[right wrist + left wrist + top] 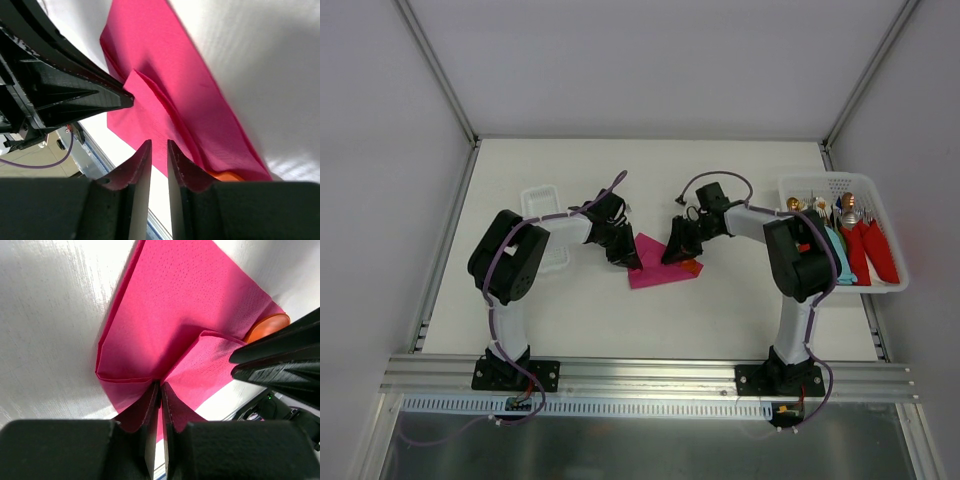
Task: Place the utensils on the paper napkin and roll it up
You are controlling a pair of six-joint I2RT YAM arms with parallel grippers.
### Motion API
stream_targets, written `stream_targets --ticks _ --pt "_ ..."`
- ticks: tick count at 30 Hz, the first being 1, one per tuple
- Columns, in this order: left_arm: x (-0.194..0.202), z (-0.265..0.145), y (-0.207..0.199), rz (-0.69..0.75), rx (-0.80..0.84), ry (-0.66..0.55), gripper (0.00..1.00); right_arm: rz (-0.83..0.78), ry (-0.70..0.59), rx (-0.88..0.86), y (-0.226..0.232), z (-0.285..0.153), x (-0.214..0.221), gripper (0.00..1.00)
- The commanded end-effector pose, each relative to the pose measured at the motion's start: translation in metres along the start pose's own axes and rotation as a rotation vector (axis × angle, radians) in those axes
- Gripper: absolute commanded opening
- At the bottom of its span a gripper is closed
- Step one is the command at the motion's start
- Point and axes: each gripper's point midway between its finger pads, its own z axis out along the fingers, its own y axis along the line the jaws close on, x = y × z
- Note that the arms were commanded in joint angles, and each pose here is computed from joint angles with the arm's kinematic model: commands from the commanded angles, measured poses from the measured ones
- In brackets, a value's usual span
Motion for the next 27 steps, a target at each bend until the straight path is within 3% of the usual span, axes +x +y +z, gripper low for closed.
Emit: stream_targets --ticks 1,10,18,24,27 --pt "0.010 0.009 0.030 -0.012 -0.105 0.038 0.08 -0.023 -0.022 -0.049 0.023 -0.003 -0.008 0.21" --pt "0.008 0.011 0.031 -0.032 -0.113 0.032 0.09 0.112 0.090 0.044 -0.016 0.025 0.017 0.14" --pt "-0.001 0.000 0.016 -0.013 -0.074 -0.009 0.37 0.080 0.096 0.167 -0.039 0.026 0.014 0.11" --pt "-0.032 -0.056 -0.020 0.067 0.003 -0.191 0.45 0.086 0.114 0.183 -0.043 0.027 0.018 0.09" --pt "-0.052 -0.071 -0.010 0.032 0.004 -0.243 0.45 0.084 0.114 0.188 -0.044 0.025 0.018 0.09"
